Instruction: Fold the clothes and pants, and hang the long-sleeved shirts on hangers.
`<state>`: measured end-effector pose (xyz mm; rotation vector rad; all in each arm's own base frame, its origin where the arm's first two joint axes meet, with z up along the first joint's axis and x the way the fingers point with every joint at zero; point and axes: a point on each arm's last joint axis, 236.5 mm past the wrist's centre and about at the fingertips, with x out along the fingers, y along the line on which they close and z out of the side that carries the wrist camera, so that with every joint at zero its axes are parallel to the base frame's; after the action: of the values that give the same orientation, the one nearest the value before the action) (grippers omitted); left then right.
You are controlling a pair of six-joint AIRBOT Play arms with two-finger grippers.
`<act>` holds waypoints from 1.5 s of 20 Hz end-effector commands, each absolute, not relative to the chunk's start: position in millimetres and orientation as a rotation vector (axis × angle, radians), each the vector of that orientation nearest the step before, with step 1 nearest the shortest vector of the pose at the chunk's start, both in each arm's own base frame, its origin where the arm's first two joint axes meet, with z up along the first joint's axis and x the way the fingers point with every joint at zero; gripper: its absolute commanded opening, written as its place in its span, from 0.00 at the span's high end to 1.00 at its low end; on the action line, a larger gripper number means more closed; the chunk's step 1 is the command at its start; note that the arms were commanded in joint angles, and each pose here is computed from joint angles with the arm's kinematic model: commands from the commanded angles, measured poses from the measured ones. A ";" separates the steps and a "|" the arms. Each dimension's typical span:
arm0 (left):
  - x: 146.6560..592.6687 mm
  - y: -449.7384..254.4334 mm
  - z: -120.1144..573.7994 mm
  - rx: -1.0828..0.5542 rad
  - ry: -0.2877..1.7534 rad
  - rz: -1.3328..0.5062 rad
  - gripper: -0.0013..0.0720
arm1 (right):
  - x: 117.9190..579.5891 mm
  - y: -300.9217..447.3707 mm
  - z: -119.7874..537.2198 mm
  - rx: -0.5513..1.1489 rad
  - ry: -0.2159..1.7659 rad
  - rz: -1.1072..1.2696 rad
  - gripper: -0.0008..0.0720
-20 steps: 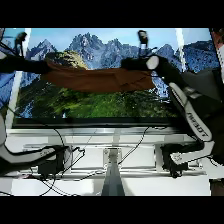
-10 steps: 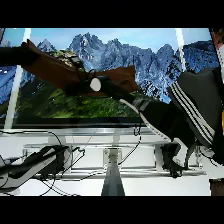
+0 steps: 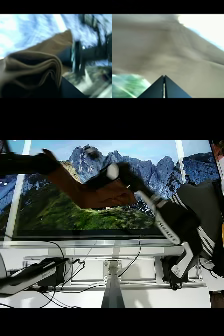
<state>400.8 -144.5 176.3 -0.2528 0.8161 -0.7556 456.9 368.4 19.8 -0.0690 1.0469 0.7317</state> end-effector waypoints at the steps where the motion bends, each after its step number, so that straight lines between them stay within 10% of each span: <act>1: 416.9 -245.2 146.4 -0.291 0.815 -0.873 0.97 | 484.8 228.7 30.7 -0.070 1.188 0.520 0.97; 5: 439.6 -365.6 98.7 -0.319 0.703 -0.836 0.97 | 499.4 121.2 29.8 0.044 1.263 0.349 0.97; 6: 438.4 -383.0 84.0 -0.295 0.693 -0.826 0.86 | 498.6 101.0 27.3 0.069 1.284 0.317 0.97; 7: 435.0 -396.8 70.2 -0.282 0.697 -0.825 0.42 | 495.9 79.5 23.7 0.094 1.309 0.285 0.89; 8: 432.0 -406.2 59.2 -0.278 0.706 -0.823 0.00 | 494.3 63.7 20.0 0.115 1.325 0.260 0.61; 9: 431.0 -409.8 52.6 -0.277 0.714 -0.821 0.02 | 492.9 49.3 14.8 0.137 1.337 0.235 0.27; 10: 431.9 -409.4 50.4 -0.276 0.716 -0.818 0.02 | 489.7 35.7 6.3 0.161 1.355 0.210 0.16; 20: 454.1 -283.1 40.4 -0.113 0.871 -0.769 0.02 | 440.2 131.6 -93.1 0.628 1.444 0.519 0.15; 26: 467.1 -200.3 44.7 -0.103 0.920 -0.670 0.02 | 446.9 226.3 -108.0 0.634 1.381 0.578 0.20; 30: 454.3 -134.0 40.5 -0.004 1.010 -0.594 0.02 | 445.7 261.7 -110.1 0.568 1.337 0.598 0.84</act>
<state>468.0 -182.0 47.2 -0.0895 0.9260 -0.6443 442.0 234.7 -108.5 0.5844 1.3870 0.5932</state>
